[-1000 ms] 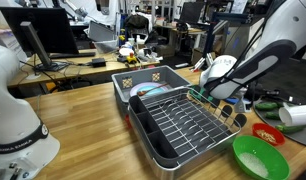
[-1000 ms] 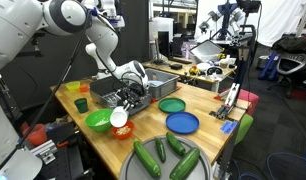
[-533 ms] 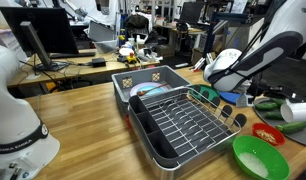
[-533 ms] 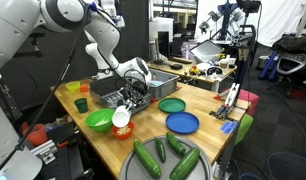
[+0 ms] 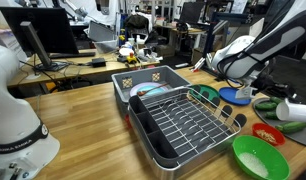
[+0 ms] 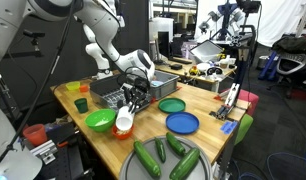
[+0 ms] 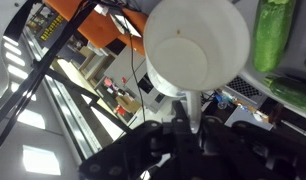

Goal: Pour the contents in the white mug into the orange bowl

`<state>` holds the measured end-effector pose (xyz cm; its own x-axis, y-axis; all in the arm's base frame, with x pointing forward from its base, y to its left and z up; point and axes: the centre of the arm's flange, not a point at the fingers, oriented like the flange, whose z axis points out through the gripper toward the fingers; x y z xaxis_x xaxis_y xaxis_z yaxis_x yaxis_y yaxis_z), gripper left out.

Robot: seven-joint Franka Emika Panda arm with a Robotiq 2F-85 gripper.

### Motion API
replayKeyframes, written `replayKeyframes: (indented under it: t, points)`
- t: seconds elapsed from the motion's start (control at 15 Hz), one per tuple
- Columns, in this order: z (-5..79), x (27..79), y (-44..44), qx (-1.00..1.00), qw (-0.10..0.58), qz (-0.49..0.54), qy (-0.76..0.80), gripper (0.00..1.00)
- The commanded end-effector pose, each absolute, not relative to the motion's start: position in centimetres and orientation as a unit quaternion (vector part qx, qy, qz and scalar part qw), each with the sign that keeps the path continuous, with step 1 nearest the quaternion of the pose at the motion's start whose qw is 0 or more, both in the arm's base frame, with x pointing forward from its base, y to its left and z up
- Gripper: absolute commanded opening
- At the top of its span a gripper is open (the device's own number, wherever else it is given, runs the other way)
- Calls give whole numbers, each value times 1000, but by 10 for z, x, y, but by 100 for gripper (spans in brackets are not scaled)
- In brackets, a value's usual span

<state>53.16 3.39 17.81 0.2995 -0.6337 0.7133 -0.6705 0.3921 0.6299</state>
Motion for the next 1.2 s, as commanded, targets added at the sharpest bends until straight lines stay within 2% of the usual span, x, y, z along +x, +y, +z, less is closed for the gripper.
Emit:
replayKeyframes:
  t: [0.0,0.6,1.13]
  points:
    - [200,508,16,582,509,24,-634,2]
    - [254,486,-24,625,325,56,-707,2]
    - [294,517,-47,683,134,115,-708,2]
